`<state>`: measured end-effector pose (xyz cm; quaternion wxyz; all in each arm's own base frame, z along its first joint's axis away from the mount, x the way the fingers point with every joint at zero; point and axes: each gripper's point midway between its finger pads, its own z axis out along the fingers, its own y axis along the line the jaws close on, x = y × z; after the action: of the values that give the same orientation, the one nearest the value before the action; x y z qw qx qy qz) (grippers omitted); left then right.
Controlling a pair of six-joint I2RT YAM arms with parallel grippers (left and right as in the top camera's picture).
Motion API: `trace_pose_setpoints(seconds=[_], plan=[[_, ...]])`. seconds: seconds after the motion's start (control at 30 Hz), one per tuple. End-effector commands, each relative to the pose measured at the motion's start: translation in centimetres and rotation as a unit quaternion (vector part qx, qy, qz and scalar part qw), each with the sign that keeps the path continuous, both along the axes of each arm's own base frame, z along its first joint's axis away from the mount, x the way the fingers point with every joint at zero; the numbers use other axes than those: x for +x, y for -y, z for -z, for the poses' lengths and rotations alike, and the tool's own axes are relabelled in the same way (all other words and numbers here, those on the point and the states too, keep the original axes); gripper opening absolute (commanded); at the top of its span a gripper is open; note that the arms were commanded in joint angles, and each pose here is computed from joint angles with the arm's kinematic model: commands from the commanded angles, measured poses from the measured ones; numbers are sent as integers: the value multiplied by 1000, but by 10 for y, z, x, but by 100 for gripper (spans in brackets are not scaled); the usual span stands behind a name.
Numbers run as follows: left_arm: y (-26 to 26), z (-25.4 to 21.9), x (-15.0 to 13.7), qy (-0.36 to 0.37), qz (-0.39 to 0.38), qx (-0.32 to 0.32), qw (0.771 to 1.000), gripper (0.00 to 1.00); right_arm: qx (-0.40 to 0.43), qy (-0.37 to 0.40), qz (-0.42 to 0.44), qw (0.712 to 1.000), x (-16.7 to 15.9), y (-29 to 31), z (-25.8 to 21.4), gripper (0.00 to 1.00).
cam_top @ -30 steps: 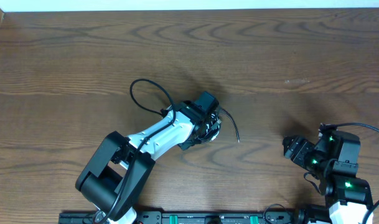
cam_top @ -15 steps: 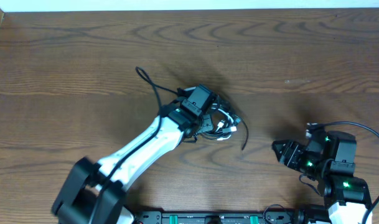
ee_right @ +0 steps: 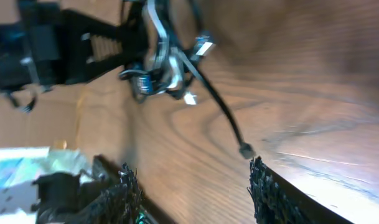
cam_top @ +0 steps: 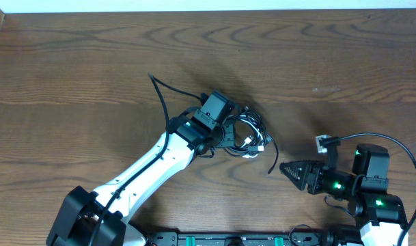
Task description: Untangle cables
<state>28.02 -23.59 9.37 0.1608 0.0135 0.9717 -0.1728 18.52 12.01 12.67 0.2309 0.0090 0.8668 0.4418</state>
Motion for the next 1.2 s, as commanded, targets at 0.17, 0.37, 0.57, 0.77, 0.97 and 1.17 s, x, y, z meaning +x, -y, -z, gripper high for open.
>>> trace_pose_setpoints(seconds=[0.17, 0.37, 0.57, 0.77, 0.97, 1.17], plan=[[7, -15, 5, 22, 32, -13, 999, 8, 23, 48, -38, 998, 1, -9, -19, 54], [15, -17, -1, 15, 63, -30, 997, 8, 57, 37, -38, 997, 1, -14, -28, 42], [16, -17, -1, 31, 95, -19, 995, 8, 86, 60, -62, 993, -1, -20, -42, 45], [18, -20, 2, 41, 99, -23, 994, 8, 85, 92, -82, 989, 3, -28, -51, 41], [21, -20, 0, 40, 104, -25, 993, 8, 47, 108, -63, 991, 17, -36, -49, 41], [30, -20, -8, 38, 120, -28, 992, 8, 8, 129, -68, 989, 23, -48, -43, 41]])
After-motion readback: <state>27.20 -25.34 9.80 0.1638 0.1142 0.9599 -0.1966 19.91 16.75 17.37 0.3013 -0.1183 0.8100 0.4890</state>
